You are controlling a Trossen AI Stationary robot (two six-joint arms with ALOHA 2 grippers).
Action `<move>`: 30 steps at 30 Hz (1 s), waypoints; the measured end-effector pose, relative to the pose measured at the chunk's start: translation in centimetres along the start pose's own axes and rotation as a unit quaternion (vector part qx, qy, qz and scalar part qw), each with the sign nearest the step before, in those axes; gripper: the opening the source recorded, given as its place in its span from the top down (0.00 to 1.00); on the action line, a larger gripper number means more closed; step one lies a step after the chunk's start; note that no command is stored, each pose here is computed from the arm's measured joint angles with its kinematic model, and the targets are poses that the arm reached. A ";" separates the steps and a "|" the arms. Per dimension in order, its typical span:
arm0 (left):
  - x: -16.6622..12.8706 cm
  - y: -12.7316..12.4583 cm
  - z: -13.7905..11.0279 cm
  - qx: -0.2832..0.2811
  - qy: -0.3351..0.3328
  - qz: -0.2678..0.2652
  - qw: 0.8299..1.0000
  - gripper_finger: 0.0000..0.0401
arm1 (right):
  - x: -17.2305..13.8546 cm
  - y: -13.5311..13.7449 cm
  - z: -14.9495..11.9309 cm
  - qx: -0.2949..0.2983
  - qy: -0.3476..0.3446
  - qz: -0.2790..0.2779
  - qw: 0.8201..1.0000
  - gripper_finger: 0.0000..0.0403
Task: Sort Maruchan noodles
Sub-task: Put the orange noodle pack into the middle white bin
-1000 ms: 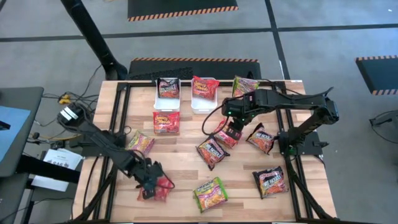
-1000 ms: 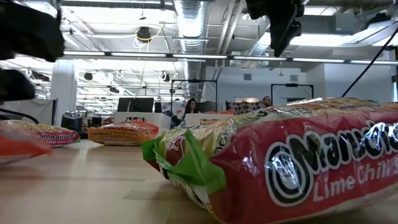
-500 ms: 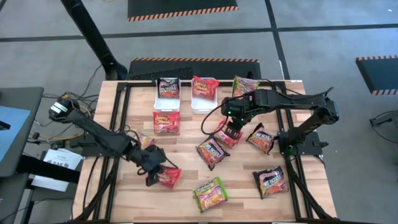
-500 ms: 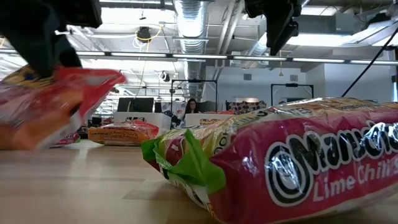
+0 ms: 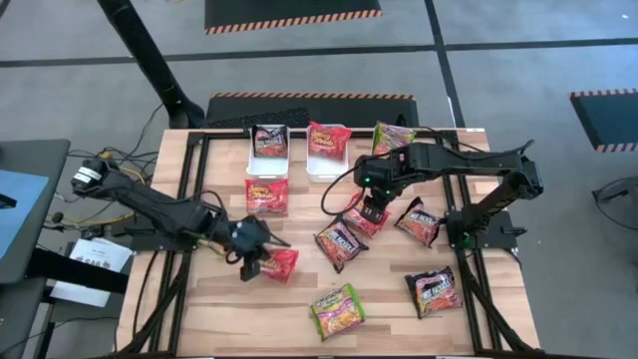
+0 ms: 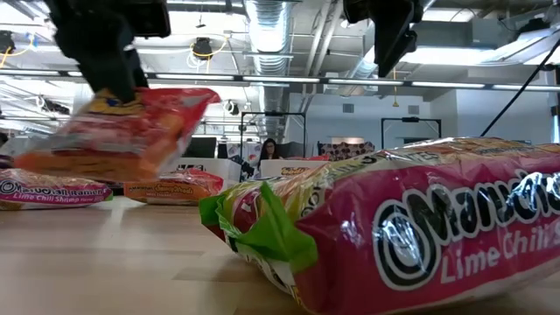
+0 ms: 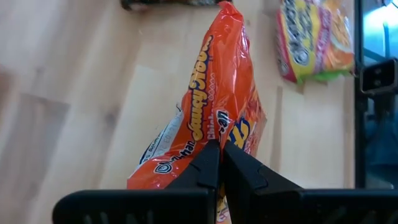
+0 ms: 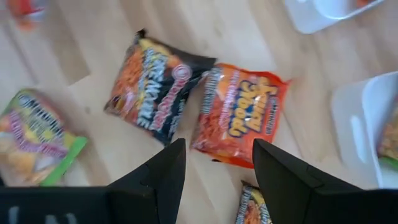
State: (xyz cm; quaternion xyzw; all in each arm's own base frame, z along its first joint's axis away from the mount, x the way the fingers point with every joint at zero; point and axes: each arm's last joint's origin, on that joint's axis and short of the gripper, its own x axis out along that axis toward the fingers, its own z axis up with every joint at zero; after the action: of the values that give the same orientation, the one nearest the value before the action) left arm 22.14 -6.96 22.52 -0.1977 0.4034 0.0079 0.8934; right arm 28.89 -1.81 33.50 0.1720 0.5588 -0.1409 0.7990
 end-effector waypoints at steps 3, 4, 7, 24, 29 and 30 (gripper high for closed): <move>0.1 0.7 0.7 0.004 -0.014 0.006 1.000 1.00 | 0.0 0.3 0.2 -0.026 -0.003 0.034 0.999 0.48; 0.1 0.9 0.9 0.005 -0.020 0.006 1.000 1.00 | 0.0 0.4 0.3 -0.037 -0.008 0.050 0.998 0.48; 0.1 1.7 1.6 0.006 -0.033 0.014 0.999 1.00 | -0.1 0.8 1.0 -0.065 -0.030 0.106 0.992 0.48; -0.5 5.6 5.1 0.012 -0.128 0.045 0.991 1.00 | 0.1 -1.6 4.6 -0.153 -0.146 0.185 0.960 0.48; -0.9 6.2 6.2 0.010 -0.176 0.046 0.983 1.00 | 1.2 -2.2 5.7 -0.134 -0.160 0.179 0.962 0.48; -1.0 6.3 6.4 0.008 -0.184 0.046 0.982 1.00 | 1.2 -2.3 5.8 -0.127 -0.161 0.179 0.962 0.48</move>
State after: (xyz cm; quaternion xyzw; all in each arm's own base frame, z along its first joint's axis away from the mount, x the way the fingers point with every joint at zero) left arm 24.98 1.34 24.87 -0.1672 0.2408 0.0820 0.9525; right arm 33.25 -6.47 33.91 0.1409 0.3959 0.0509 0.9060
